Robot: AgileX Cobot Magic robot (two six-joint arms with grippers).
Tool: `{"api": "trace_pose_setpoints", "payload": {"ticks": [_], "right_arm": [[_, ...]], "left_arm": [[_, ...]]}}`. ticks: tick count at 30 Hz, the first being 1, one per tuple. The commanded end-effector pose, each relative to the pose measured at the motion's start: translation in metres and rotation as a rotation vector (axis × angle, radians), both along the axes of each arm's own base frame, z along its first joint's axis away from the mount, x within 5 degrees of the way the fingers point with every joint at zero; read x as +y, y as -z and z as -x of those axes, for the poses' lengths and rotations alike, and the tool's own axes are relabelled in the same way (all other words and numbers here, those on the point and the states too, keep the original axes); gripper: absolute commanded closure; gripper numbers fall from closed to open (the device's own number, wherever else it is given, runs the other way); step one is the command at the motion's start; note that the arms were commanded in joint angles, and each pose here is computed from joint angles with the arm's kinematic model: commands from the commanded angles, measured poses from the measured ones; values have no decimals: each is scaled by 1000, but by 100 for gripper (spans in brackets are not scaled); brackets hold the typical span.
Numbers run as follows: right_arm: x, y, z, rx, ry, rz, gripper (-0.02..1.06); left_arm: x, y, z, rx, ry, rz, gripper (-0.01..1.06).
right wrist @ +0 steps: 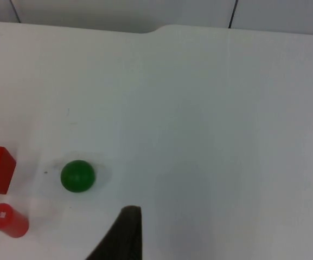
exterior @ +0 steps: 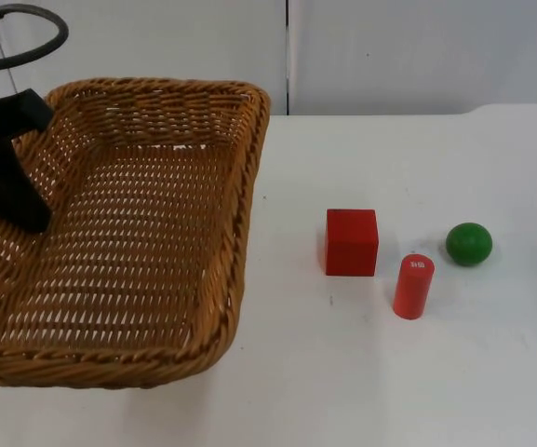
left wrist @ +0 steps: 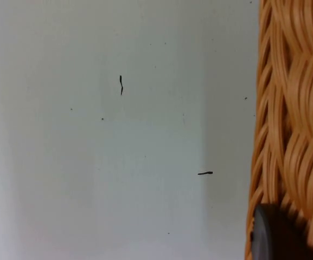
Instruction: Pick up the basket with the left hand and place the object to the left of the red cylinder into the basket with the right hand.
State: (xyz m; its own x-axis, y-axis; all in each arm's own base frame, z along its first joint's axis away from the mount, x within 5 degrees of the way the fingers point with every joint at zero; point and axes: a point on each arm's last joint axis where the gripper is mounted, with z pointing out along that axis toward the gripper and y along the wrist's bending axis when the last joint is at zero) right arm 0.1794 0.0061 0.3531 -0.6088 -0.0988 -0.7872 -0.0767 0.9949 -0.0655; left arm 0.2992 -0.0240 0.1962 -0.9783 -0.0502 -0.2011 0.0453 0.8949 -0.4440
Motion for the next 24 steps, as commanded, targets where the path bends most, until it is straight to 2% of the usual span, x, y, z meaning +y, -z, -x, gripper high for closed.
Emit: {"api": "trace_pose_setpoints", "payload": {"ticks": [1,13,21,24], "right_arm": [[-1,-2,0,-9,2,-2,-1],[2,-10,-5,-88,-17,-19,-1],[4,-28,-26,-56,-21,-40,-1],[7,-27,-47,-20,-58,-35,-1]], "left_arm": [[-2,-6,0,-16,-16,32,105],[-2,-6,-1,-28,-20,42,105],[-3,-6,-1,-32,-16,44,105],[-3,-6,-1,-33,-14,44,105]]}}
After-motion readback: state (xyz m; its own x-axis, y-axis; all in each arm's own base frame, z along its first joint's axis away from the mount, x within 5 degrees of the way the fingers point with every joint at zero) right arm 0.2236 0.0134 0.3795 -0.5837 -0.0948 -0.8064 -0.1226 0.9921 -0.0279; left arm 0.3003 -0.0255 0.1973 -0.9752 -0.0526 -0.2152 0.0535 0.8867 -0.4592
